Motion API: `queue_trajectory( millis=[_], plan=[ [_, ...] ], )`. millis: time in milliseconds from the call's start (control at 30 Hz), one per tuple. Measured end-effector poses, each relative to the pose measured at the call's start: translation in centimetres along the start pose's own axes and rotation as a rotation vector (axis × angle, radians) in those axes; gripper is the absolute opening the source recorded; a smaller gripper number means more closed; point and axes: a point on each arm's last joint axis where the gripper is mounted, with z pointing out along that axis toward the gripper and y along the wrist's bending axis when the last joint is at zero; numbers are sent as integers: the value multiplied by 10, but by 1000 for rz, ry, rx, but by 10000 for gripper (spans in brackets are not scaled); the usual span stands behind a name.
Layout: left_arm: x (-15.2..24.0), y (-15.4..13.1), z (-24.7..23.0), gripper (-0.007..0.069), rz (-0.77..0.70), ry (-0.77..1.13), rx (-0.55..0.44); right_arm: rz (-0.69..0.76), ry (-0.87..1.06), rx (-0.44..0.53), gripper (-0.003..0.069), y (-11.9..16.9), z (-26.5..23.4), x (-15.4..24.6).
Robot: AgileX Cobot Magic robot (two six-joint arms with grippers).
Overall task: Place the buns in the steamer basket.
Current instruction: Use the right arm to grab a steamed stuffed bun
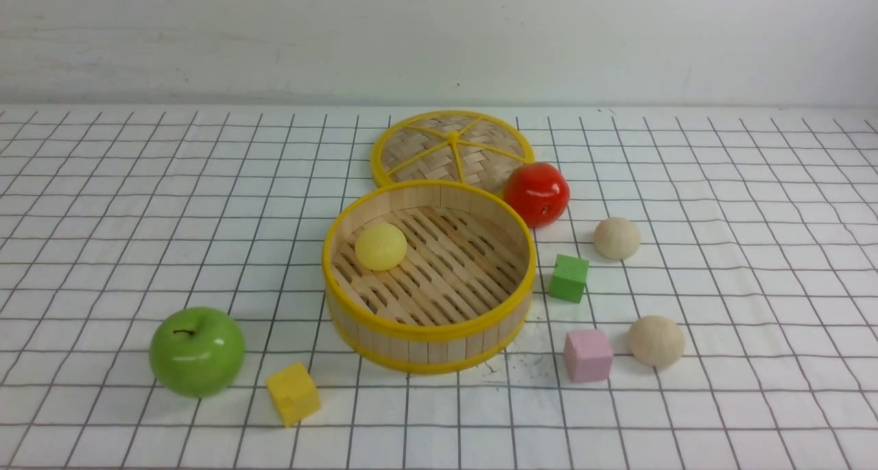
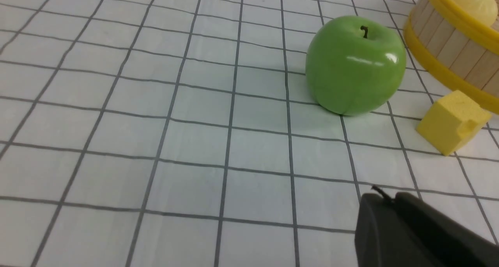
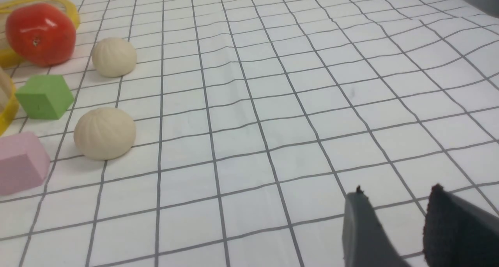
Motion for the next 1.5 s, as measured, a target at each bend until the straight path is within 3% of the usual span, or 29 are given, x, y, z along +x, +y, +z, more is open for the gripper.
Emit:
queue_trajectory(
  millis=[1133, 1300, 1367, 1500],
  plan=[
    [0, 0, 0, 76, 2, 0, -1, -2, -6, -3, 241, 0, 0, -1],
    [0, 0, 0, 81, 2, 0, -1, -12, -134, -91, 241, 8, 0, -10],
    [0, 0, 0, 83, 2, 0, -1, -30, -325, -219, 241, 20, -6, -27],
    [0, 0, 0, 86, 2, 0, -1, -53, -518, -351, 241, 31, -16, -42]
  ],
)
